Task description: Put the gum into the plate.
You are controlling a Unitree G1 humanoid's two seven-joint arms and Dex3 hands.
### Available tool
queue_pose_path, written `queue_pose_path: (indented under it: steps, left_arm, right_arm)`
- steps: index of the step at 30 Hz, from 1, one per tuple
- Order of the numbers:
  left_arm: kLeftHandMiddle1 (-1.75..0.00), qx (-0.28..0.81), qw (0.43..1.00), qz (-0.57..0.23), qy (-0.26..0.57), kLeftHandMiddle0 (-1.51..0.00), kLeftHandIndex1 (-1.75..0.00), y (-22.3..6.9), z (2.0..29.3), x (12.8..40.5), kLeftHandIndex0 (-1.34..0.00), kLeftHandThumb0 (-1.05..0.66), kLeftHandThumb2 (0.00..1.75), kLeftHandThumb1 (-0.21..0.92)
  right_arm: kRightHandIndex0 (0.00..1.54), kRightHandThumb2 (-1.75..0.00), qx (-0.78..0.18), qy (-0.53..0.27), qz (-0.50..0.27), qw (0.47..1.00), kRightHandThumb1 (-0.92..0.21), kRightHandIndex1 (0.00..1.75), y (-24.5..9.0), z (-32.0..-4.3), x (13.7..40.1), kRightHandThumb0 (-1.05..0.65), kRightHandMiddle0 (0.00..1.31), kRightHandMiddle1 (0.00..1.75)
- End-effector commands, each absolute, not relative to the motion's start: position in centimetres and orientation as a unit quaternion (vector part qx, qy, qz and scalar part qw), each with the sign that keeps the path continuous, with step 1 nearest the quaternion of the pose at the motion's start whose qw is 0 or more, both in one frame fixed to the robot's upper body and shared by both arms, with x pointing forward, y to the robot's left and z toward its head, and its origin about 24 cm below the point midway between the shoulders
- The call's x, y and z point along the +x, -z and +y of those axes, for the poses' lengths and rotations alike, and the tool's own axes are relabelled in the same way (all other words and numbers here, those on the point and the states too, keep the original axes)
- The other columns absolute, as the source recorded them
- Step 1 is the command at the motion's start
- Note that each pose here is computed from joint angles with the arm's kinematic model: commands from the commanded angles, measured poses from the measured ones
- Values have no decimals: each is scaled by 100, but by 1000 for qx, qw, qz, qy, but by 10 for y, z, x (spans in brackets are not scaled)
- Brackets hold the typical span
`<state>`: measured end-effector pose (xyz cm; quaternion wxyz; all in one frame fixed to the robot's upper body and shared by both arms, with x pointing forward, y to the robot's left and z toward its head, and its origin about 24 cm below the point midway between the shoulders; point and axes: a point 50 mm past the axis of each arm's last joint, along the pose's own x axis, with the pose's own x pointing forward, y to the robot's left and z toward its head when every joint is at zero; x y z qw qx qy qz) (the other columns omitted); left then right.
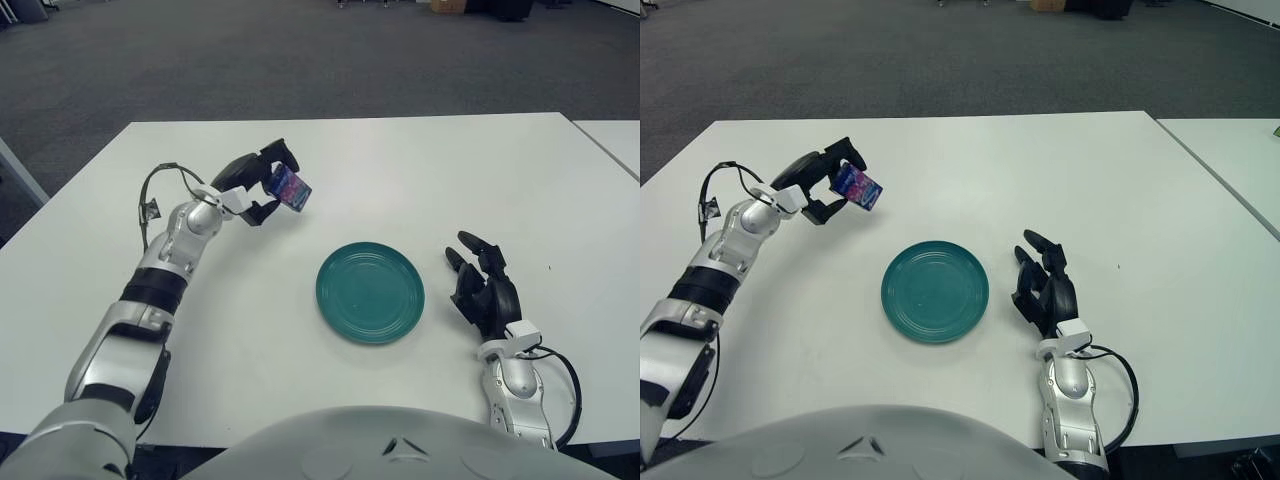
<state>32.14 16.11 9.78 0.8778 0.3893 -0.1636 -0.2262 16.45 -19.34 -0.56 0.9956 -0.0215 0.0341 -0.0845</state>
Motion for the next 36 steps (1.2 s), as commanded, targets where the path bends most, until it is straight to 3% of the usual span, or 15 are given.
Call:
queue_pose_path:
  steps: [1, 8, 15, 36]
  left_arm:
    - [-175, 383, 876, -172, 238, -77, -175, -101, 153, 316, -57, 0, 160, 8]
    - [-175, 363, 873, -192, 264, -80, -175, -110, 131, 301, -60, 0, 164, 4]
    - [-175, 354, 863, -204, 299, -78, -175, -114, 115, 288, -58, 0, 160, 7]
    - [-175, 358, 828, -237, 359, -75, -175, -106, 89, 257, -54, 0, 156, 12]
  right_arm:
    - [47, -92, -15, 105, 174, 979, -92, 2, 52, -196, 132, -79, 0, 84]
    - [47, -92, -15, 105, 176, 979, -92, 2, 53, -193, 133, -81, 0, 85]
    - [46, -92, -16, 104, 174, 979, -92, 1, 54, -189, 133, -81, 0, 84]
    - [42, -90, -29, 101, 171, 980, -92, 0, 51, -180, 133, -83, 0, 76]
